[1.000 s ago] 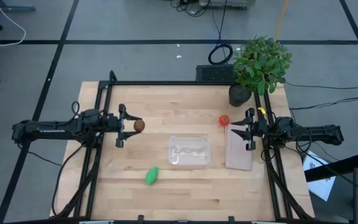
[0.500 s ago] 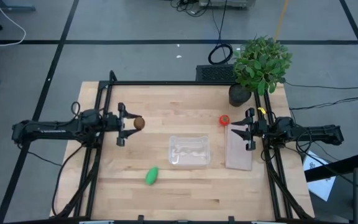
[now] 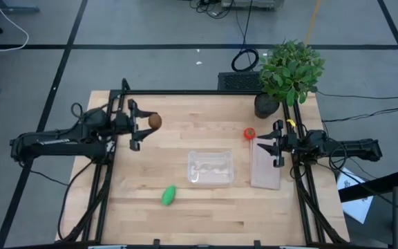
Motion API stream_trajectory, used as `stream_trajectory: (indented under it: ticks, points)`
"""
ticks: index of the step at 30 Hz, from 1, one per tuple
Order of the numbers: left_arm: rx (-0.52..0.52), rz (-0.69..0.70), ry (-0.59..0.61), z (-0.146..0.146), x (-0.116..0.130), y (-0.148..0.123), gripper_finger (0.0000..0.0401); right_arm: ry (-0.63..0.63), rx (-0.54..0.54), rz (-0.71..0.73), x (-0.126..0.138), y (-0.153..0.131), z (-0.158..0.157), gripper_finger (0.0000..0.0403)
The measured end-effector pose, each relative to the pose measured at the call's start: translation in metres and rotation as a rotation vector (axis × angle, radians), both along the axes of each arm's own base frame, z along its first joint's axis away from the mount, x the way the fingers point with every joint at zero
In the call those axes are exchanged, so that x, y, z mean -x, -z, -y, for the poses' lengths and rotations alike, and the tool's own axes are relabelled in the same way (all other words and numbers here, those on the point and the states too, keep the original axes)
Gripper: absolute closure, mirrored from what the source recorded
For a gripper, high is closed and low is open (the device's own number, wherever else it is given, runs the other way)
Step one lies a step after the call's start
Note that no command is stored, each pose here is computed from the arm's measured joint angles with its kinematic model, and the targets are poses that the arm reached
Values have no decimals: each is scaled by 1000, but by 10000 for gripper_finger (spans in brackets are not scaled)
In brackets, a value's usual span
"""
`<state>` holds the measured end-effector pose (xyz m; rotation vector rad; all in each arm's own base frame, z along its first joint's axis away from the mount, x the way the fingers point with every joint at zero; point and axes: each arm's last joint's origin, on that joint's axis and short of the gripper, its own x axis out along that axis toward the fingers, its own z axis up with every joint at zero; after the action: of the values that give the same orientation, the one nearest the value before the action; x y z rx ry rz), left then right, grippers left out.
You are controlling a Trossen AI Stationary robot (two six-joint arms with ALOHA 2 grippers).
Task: Pick and placing Produce into tupperware
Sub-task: Put the kiwi into the transparent bin
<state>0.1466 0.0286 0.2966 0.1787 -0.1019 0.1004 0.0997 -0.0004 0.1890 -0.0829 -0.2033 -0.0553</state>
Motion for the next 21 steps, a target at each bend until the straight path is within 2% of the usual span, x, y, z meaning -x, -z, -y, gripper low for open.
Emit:
stream_trajectory:
  ticks: [7,21]
  points:
    - [4,-68,64,-14,-29,-24,162,0,0,0,0,0,0,282]
    - [-18,-101,218,-31,-78,-55,162,1,1,0,0,0,0,282]
